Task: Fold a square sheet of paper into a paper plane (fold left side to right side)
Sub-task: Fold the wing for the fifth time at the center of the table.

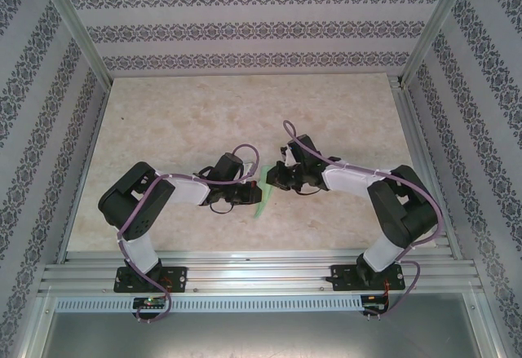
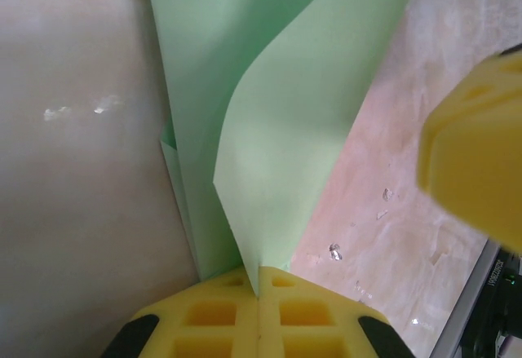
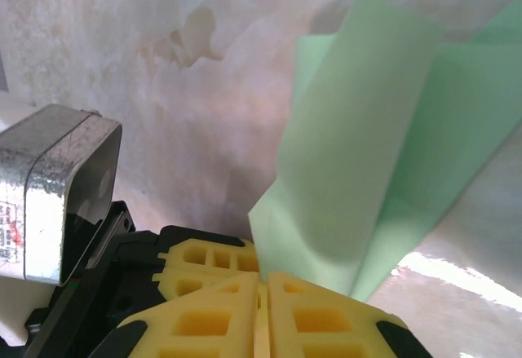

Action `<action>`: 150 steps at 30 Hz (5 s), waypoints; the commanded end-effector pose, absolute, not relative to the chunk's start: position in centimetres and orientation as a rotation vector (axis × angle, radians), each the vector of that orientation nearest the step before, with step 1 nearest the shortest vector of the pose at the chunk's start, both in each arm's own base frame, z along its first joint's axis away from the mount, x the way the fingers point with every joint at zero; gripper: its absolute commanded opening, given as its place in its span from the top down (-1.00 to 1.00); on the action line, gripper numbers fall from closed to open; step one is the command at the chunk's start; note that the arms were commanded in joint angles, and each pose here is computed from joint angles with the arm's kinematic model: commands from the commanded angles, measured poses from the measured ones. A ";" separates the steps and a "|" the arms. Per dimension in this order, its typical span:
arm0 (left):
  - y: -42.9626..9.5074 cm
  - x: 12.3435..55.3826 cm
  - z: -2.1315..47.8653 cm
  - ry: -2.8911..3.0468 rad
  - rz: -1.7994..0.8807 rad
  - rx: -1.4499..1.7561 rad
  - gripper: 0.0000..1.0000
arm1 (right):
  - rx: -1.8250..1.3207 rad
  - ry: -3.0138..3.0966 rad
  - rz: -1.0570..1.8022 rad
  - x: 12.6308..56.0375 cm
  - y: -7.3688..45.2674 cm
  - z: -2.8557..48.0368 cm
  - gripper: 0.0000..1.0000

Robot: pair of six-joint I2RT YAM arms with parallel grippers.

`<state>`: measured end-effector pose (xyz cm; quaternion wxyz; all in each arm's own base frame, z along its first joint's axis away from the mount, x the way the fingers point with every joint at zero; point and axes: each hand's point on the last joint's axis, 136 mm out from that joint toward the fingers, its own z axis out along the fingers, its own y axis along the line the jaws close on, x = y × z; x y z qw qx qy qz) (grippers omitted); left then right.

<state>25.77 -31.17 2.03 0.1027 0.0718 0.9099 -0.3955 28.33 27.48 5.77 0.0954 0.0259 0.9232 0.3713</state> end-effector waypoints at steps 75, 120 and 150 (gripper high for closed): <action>-31.2 20.3 2.0 2.763 -1.106 0.335 0.78 | 0.180 2.923 0.921 26.7 25.8 -1.3 0.75; -30.0 21.5 1.0 2.785 -1.401 0.076 1.00 | -0.027 2.696 1.157 24.3 28.5 4.5 0.60; -28.2 22.0 0.8 2.821 -1.299 0.039 0.92 | 0.096 2.922 0.952 23.0 27.7 -1.6 0.65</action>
